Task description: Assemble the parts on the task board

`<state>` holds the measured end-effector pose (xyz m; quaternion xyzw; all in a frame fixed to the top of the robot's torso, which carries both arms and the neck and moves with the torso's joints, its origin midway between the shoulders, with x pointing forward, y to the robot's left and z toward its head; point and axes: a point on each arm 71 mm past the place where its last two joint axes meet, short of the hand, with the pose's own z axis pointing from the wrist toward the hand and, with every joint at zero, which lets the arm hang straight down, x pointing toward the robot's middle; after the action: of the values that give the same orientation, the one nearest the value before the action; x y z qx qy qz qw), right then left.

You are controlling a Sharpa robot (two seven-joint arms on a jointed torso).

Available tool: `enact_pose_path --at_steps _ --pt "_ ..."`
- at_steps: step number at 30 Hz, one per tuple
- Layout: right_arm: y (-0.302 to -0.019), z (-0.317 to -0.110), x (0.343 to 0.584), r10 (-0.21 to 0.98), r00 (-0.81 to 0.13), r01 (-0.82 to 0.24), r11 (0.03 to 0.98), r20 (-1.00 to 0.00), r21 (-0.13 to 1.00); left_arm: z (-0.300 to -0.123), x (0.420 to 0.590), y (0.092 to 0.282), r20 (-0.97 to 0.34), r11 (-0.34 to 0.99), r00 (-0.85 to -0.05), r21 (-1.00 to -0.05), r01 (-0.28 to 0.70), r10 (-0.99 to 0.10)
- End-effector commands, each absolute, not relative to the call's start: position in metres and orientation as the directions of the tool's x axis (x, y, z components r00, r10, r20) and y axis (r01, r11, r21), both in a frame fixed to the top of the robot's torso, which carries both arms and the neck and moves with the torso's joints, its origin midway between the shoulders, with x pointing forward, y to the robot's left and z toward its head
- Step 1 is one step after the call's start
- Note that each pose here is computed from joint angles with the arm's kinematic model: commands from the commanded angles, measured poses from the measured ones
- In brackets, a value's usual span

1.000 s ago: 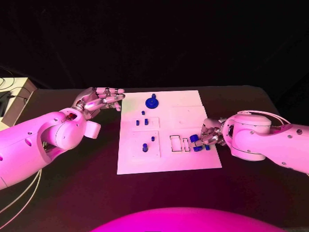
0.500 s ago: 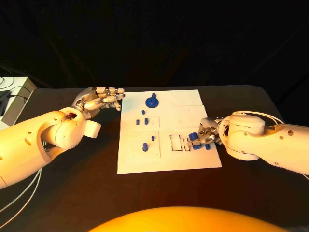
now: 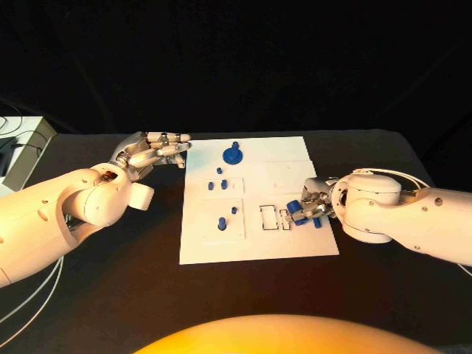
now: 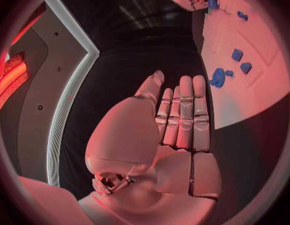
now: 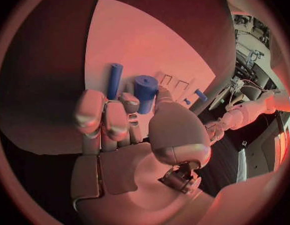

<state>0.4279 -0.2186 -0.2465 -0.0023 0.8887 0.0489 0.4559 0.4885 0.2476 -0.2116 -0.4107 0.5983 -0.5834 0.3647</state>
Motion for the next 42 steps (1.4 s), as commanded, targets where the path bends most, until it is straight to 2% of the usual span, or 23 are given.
enact_pose_path --at_steps 1,7,21,28,42 --pt "-0.223 -0.251 0.426 0.075 -0.592 -0.014 0.995 -0.803 0.103 -0.211 0.488 0.246 0.057 -0.03 -0.414 -0.997 -0.071 -0.909" --pt "-0.224 -0.247 0.422 0.156 -0.606 0.024 0.984 -0.78 0.178 -0.212 0.488 0.246 0.056 -0.028 -0.413 -0.997 -0.074 -0.909" --pt "-0.224 -0.219 0.422 0.316 -0.62 0.109 0.941 -0.718 0.32 -0.213 0.488 0.246 0.057 -0.026 -0.415 -0.996 -0.081 -0.908" --pt "-0.206 -0.219 0.419 0.335 -0.653 0.106 0.928 -0.679 0.356 -0.213 0.488 0.245 0.059 -0.027 -0.418 -0.996 -0.082 -0.907" --pt "-0.181 -0.238 0.416 0.326 -0.672 0.091 0.927 -0.665 0.363 -0.212 0.488 0.245 0.06 -0.027 -0.421 -0.996 -0.083 -0.905"
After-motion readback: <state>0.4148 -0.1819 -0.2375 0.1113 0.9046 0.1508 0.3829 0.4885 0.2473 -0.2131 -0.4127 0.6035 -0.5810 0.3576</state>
